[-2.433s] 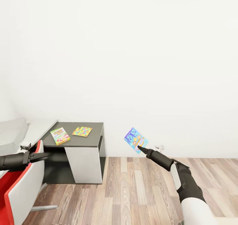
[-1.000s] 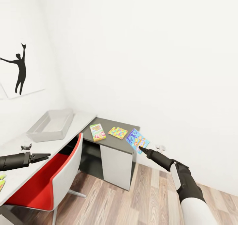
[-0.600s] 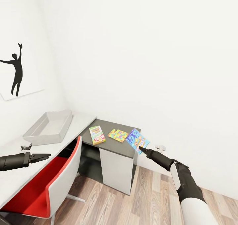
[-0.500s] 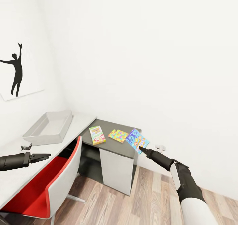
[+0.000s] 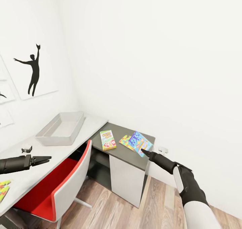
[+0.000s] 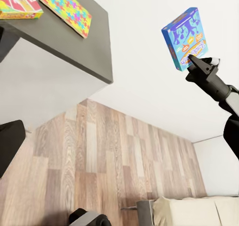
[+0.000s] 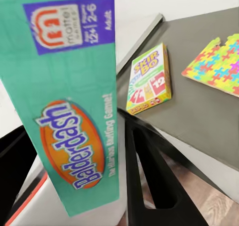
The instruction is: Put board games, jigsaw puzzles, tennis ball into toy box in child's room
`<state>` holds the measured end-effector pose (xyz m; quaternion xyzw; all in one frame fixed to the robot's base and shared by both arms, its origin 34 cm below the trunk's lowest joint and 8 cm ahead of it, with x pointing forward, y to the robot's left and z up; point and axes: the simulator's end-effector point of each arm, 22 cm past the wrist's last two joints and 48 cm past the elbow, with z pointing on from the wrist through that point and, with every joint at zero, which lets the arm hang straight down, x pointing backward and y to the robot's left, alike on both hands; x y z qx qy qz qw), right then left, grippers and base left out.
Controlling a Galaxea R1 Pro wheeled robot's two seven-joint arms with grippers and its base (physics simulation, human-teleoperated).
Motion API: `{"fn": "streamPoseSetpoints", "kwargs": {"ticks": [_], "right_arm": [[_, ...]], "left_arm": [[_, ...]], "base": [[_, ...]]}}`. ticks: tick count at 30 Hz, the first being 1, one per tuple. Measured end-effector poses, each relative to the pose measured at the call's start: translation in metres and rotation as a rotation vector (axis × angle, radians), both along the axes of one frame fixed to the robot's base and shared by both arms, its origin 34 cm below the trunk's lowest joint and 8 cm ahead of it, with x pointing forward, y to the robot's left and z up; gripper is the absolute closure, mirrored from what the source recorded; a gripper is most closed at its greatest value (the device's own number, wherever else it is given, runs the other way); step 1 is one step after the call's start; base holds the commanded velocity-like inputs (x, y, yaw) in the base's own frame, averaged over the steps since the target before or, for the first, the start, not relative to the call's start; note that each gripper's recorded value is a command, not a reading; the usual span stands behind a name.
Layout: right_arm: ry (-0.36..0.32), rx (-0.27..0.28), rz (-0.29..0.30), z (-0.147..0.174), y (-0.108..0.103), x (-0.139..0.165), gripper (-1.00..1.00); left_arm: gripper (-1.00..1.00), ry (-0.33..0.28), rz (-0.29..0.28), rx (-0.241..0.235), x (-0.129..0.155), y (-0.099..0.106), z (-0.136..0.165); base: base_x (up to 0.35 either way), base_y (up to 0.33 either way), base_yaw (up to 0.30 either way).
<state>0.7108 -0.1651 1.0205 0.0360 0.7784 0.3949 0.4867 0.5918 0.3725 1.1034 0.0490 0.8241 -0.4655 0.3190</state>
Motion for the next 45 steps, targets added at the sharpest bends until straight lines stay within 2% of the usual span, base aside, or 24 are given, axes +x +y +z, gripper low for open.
{"fn": "streamPoseSetpoints", "kwargs": {"ticks": [15,20,29,37,45], "right_arm": [[0.010,0.001,0.005,-0.001,0.001,-0.001,1.00],[0.057,0.012,0.029,-0.007,0.007,-0.005,1.00],[0.079,0.017,0.037,-0.012,0.009,-0.007,1.00],[0.087,0.018,0.037,-0.018,0.009,-0.007,1.00],[0.086,0.019,0.035,-0.019,0.008,-0.007,1.00]], "left_arm": [[-1.00,0.002,0.000,0.001,0.000,0.000,-0.001],[-1.00,0.002,0.000,0.001,0.000,0.000,-0.001],[-1.00,0.009,0.000,0.001,0.001,0.000,-0.004],[-1.00,0.018,0.000,0.002,0.002,0.000,-0.009],[-1.00,0.021,0.000,0.002,0.002,0.001,-0.010]], "base": [[0.039,-0.010,0.283],[0.000,0.000,0.283],[0.014,0.049,0.247],[0.125,0.012,0.189],[0.176,0.001,0.040]]}}
